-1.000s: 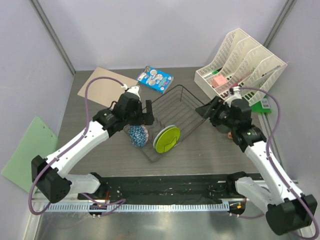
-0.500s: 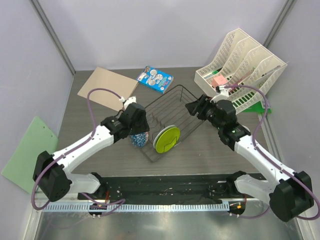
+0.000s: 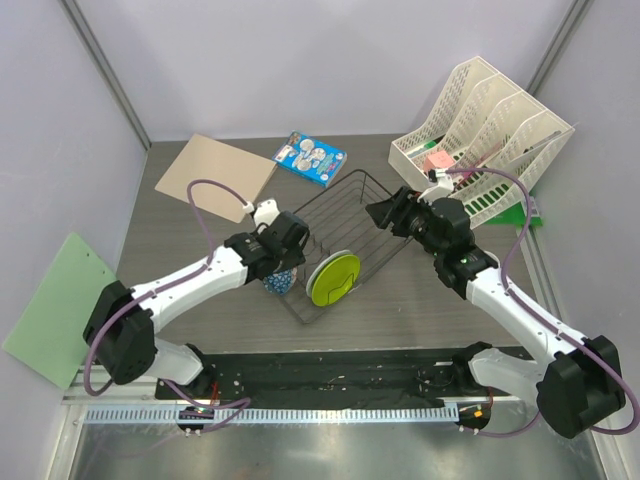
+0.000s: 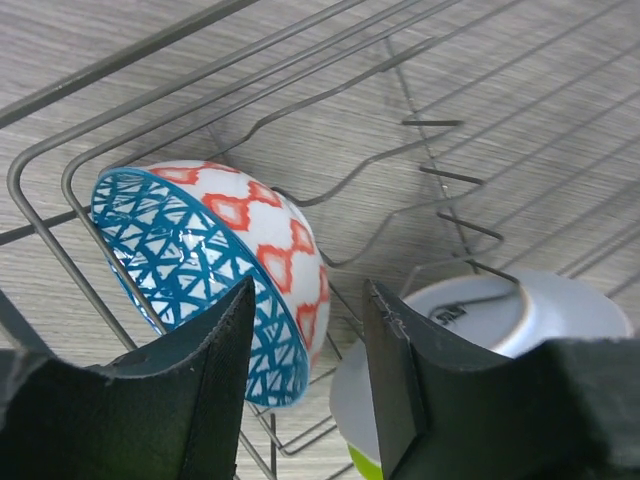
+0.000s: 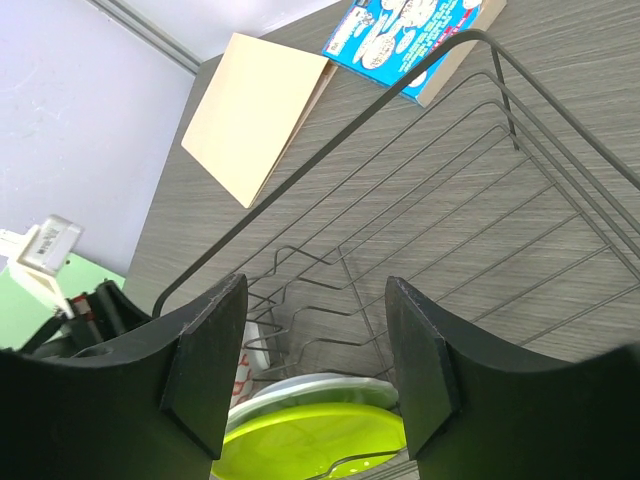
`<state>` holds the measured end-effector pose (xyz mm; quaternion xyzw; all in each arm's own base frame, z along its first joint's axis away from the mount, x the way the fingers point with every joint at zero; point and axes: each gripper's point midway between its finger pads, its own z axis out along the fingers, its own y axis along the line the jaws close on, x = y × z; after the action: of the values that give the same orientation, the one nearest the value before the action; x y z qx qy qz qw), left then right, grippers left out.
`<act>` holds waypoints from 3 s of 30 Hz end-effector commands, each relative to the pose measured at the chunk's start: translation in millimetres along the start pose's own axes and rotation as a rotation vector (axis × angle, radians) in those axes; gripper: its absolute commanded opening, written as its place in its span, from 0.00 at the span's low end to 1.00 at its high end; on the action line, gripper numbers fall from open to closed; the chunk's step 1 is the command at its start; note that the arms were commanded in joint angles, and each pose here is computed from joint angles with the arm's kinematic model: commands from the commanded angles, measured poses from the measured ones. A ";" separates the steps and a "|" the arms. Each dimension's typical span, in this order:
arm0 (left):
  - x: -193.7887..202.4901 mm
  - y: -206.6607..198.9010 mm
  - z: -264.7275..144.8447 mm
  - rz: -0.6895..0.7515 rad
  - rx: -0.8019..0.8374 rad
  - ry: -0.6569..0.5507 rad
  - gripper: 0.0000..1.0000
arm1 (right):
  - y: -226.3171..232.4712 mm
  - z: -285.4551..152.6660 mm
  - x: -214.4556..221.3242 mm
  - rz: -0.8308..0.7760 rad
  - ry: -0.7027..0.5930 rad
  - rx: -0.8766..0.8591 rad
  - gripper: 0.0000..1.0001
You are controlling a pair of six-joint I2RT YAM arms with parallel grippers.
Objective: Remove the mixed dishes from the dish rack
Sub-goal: Pick up the bowl from the dish rack, then place the bowl at the center of the board.
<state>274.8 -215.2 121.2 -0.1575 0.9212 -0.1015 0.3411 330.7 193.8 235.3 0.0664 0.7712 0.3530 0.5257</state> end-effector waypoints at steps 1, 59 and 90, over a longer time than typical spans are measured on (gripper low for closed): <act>-9.4 -3.1 6.8 -0.043 -0.030 -0.048 0.45 | 10.9 1.2 -9.0 -0.007 -0.039 -0.051 0.63; -27.2 -25.3 -49.0 -0.275 0.565 -0.196 0.00 | -37.4 8.6 37.2 -0.022 0.066 0.089 0.62; -89.0 -23.3 -114.3 0.759 0.270 -0.061 0.00 | 40.8 21.5 -35.8 0.001 0.164 0.040 0.61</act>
<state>302.9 -216.7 313.7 0.0993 0.8538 -0.1756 0.4798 357.6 215.0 267.6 0.0594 0.8136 0.3414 0.4668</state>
